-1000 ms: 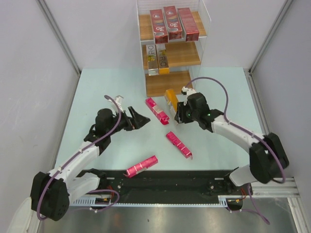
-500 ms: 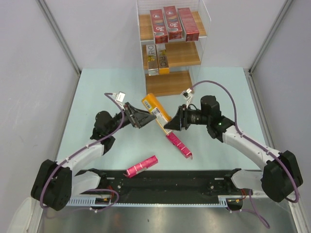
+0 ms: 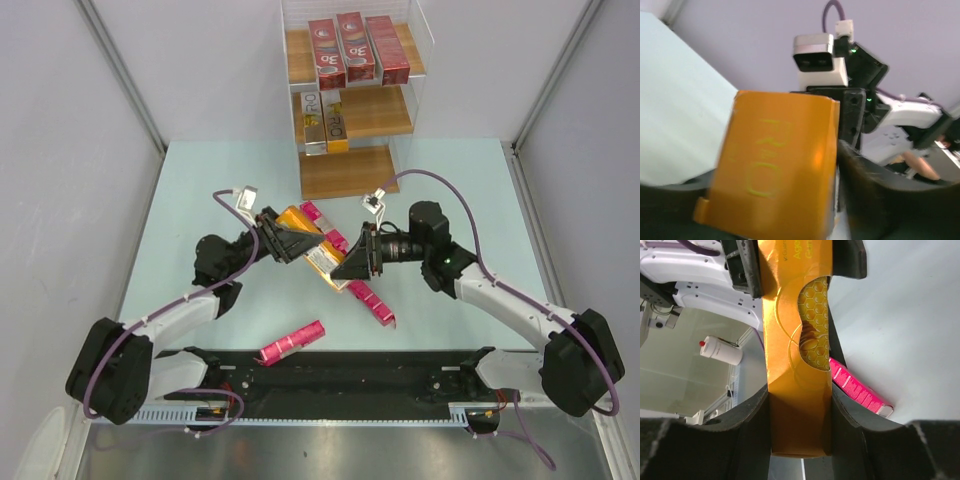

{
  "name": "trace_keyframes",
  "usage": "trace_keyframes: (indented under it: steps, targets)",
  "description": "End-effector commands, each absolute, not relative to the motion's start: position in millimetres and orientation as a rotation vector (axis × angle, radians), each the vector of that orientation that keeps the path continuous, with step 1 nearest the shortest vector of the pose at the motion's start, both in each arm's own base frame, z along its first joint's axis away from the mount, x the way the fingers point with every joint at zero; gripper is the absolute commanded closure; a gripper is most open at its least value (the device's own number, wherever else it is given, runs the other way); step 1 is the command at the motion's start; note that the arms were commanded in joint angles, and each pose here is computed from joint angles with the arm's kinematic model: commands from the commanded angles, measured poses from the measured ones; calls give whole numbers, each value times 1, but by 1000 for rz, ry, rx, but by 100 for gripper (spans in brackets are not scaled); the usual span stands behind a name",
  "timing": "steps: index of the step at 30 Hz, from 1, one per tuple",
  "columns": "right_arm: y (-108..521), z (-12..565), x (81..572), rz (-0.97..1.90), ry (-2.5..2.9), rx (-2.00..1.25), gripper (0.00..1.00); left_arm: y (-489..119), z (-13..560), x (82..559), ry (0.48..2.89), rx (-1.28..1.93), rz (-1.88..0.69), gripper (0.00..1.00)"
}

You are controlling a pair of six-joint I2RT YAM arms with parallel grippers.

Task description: Place and organize the toothpastes onto the shelf

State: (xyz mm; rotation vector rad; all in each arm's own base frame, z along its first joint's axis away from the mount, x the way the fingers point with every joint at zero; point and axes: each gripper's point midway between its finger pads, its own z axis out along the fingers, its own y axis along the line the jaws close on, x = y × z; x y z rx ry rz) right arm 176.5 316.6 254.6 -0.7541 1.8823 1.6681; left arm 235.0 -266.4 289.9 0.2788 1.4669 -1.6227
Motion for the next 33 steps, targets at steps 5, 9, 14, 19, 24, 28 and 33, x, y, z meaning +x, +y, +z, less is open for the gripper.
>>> trace_keyframes:
  steps: [5, 9, 14, 19, 24, 28, 33]
  targets:
    - [319, 259, 178, 1662, 1822, -761, 74, -261, 322, 217, 1310, 330, -1657, 68]
    - [318, 260, 185, 1624, 1827, -701, 47, -257, 328, 218, 1292, 307, -1648, 68]
    - [312, 264, 186, 1602, 1807, -642, 27, -253, 337, 217, 1262, 290, -1639, 68]
    - [302, 266, 182, 1609, 1776, -584, 24, -250, 347, 214, 1234, 284, -1637, 68]
    - [295, 275, 177, 1660, 1725, -519, 29, -250, 352, 212, 1219, 286, -1653, 68]
    - [297, 285, 173, 1710, 1668, -518, 30, -252, 350, 213, 1218, 282, -1678, 68]
    - [303, 295, 167, 1778, 1626, -525, 32, -252, 351, 211, 1198, 279, -1718, 69]
